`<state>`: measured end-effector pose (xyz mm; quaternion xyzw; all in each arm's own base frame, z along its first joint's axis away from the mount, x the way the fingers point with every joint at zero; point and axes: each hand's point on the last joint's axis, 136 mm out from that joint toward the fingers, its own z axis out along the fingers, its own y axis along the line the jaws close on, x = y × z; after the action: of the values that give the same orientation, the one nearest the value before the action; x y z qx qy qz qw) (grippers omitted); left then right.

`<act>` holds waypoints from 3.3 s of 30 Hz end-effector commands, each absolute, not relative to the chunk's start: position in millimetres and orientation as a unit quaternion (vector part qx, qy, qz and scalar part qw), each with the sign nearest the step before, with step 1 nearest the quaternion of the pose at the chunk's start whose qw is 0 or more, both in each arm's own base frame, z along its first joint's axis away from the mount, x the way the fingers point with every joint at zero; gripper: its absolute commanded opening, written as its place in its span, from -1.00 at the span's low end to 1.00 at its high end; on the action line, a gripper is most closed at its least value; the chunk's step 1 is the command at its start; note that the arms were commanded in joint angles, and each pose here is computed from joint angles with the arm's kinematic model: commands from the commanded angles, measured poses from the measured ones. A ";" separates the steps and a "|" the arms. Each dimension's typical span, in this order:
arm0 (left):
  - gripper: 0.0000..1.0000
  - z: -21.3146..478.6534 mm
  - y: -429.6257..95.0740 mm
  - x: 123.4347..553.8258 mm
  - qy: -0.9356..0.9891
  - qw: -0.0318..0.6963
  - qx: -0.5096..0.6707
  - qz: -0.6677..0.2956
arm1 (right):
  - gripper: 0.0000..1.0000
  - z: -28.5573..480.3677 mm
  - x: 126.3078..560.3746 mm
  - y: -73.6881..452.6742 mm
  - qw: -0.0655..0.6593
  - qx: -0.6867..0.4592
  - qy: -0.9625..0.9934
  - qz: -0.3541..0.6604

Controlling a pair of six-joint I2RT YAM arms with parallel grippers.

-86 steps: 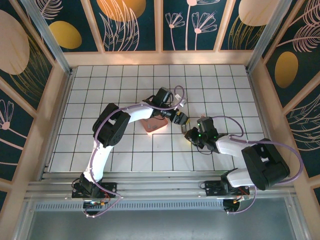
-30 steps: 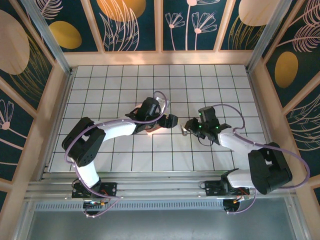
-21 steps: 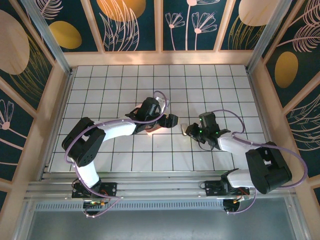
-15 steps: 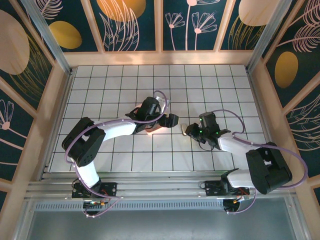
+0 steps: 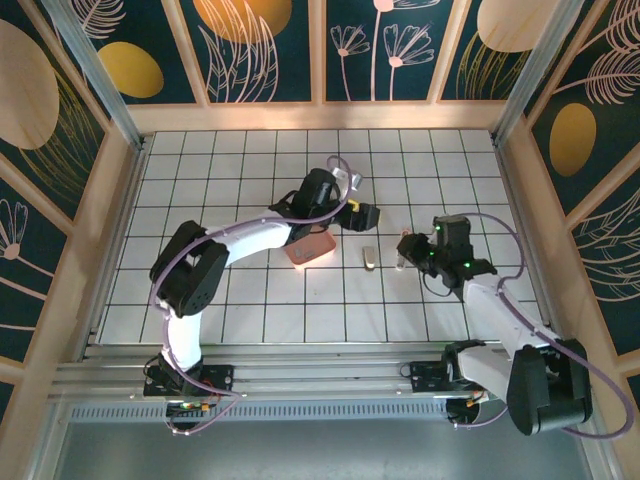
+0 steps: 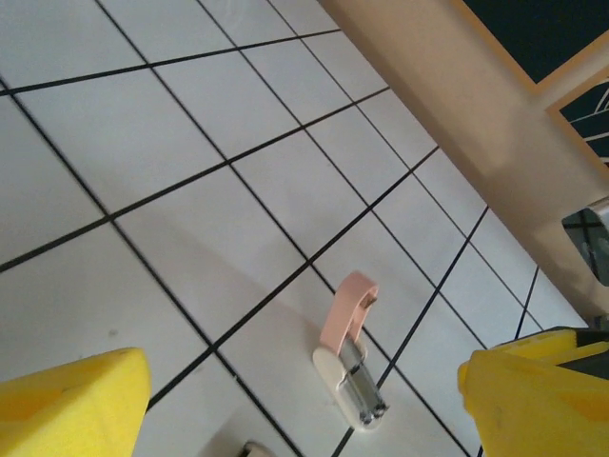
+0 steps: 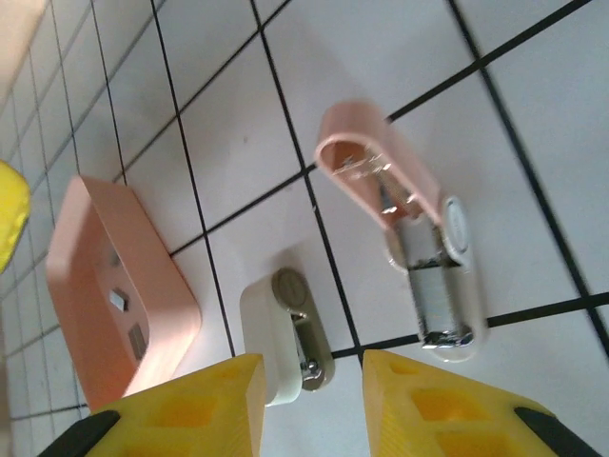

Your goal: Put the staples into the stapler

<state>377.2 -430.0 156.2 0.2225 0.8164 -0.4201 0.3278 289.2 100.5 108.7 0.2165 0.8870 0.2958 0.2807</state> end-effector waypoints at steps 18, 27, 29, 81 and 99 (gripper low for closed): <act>0.65 118.5 -520.7 383.1 0.772 0.230 0.288 -0.517 | -0.37 61.4 256.3 74.5 0.189 0.264 0.867 0.379; 0.61 97.2 -546.5 366.5 0.751 0.204 0.324 -0.538 | -0.37 54.1 252.4 70.2 0.179 0.272 0.874 0.360; 0.60 96.9 -548.8 362.3 0.747 0.201 0.330 -0.541 | -0.38 53.4 249.6 70.0 0.177 0.271 0.876 0.358; 0.57 144.4 -502.6 315.2 0.739 0.252 0.360 -0.511 | -0.30 88.9 282.1 71.0 0.201 0.246 0.888 0.332; 0.66 187.1 -444.5 345.5 0.762 0.340 0.275 -0.477 | -0.38 21.2 272.6 82.6 0.119 0.241 0.919 0.288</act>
<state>342.5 -448.5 171.8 0.2806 0.7702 -0.4761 0.3184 285.4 88.8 41.8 0.2381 0.9070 0.3201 0.1347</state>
